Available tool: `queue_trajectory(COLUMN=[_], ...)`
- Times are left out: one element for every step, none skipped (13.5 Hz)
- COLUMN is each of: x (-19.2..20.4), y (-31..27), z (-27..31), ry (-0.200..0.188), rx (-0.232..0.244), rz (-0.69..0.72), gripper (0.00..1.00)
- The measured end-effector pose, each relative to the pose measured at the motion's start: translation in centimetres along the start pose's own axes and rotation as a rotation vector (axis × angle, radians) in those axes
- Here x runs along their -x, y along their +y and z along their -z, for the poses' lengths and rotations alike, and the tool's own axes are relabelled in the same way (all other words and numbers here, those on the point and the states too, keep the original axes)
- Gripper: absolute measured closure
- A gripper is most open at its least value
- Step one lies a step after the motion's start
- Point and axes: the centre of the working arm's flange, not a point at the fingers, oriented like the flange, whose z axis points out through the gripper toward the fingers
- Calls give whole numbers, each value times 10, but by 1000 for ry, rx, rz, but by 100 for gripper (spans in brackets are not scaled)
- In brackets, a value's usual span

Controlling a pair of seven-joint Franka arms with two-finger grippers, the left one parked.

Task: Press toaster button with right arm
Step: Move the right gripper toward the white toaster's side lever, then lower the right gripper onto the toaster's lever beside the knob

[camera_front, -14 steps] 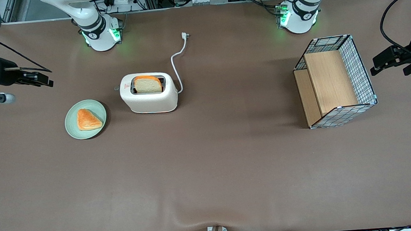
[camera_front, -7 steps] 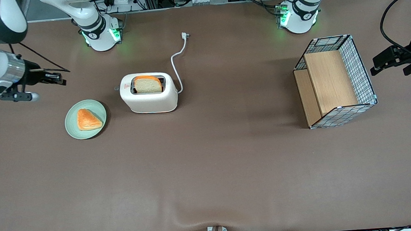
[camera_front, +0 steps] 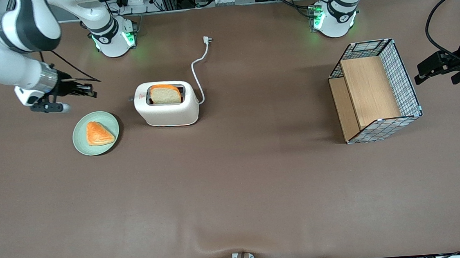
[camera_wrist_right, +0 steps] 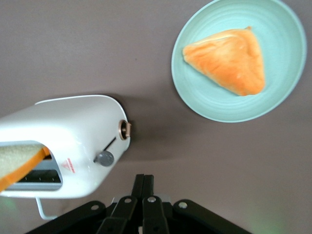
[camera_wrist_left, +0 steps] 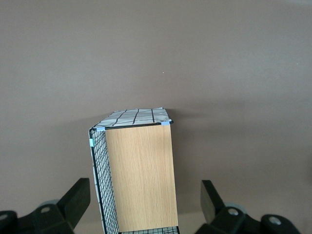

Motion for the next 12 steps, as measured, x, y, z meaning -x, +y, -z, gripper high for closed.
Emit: queue_trajectory(x=[3, 6, 9, 11, 12, 13, 14, 14, 15, 15, 16, 16], y=[-12, -23, -32, -36, -36, -34, -33, -31, -30, -29, -29, -29], z=[-7, -13, -18, -23, -27, -30, -35, -39, -43, -46, -48, -50], ry=[11, 18, 19, 15, 11, 10, 5, -2, -7, -12, -17, -21], rx=[8, 17, 16, 2, -11, -20, -30, -36, -38, -39, -39, -42], rz=[-11, -16, -20, -29, -38, -48, -58, -63, -65, -65, -66, -68], gripper=[99, 99, 99, 99, 99, 99, 99, 99, 99, 99, 99, 99])
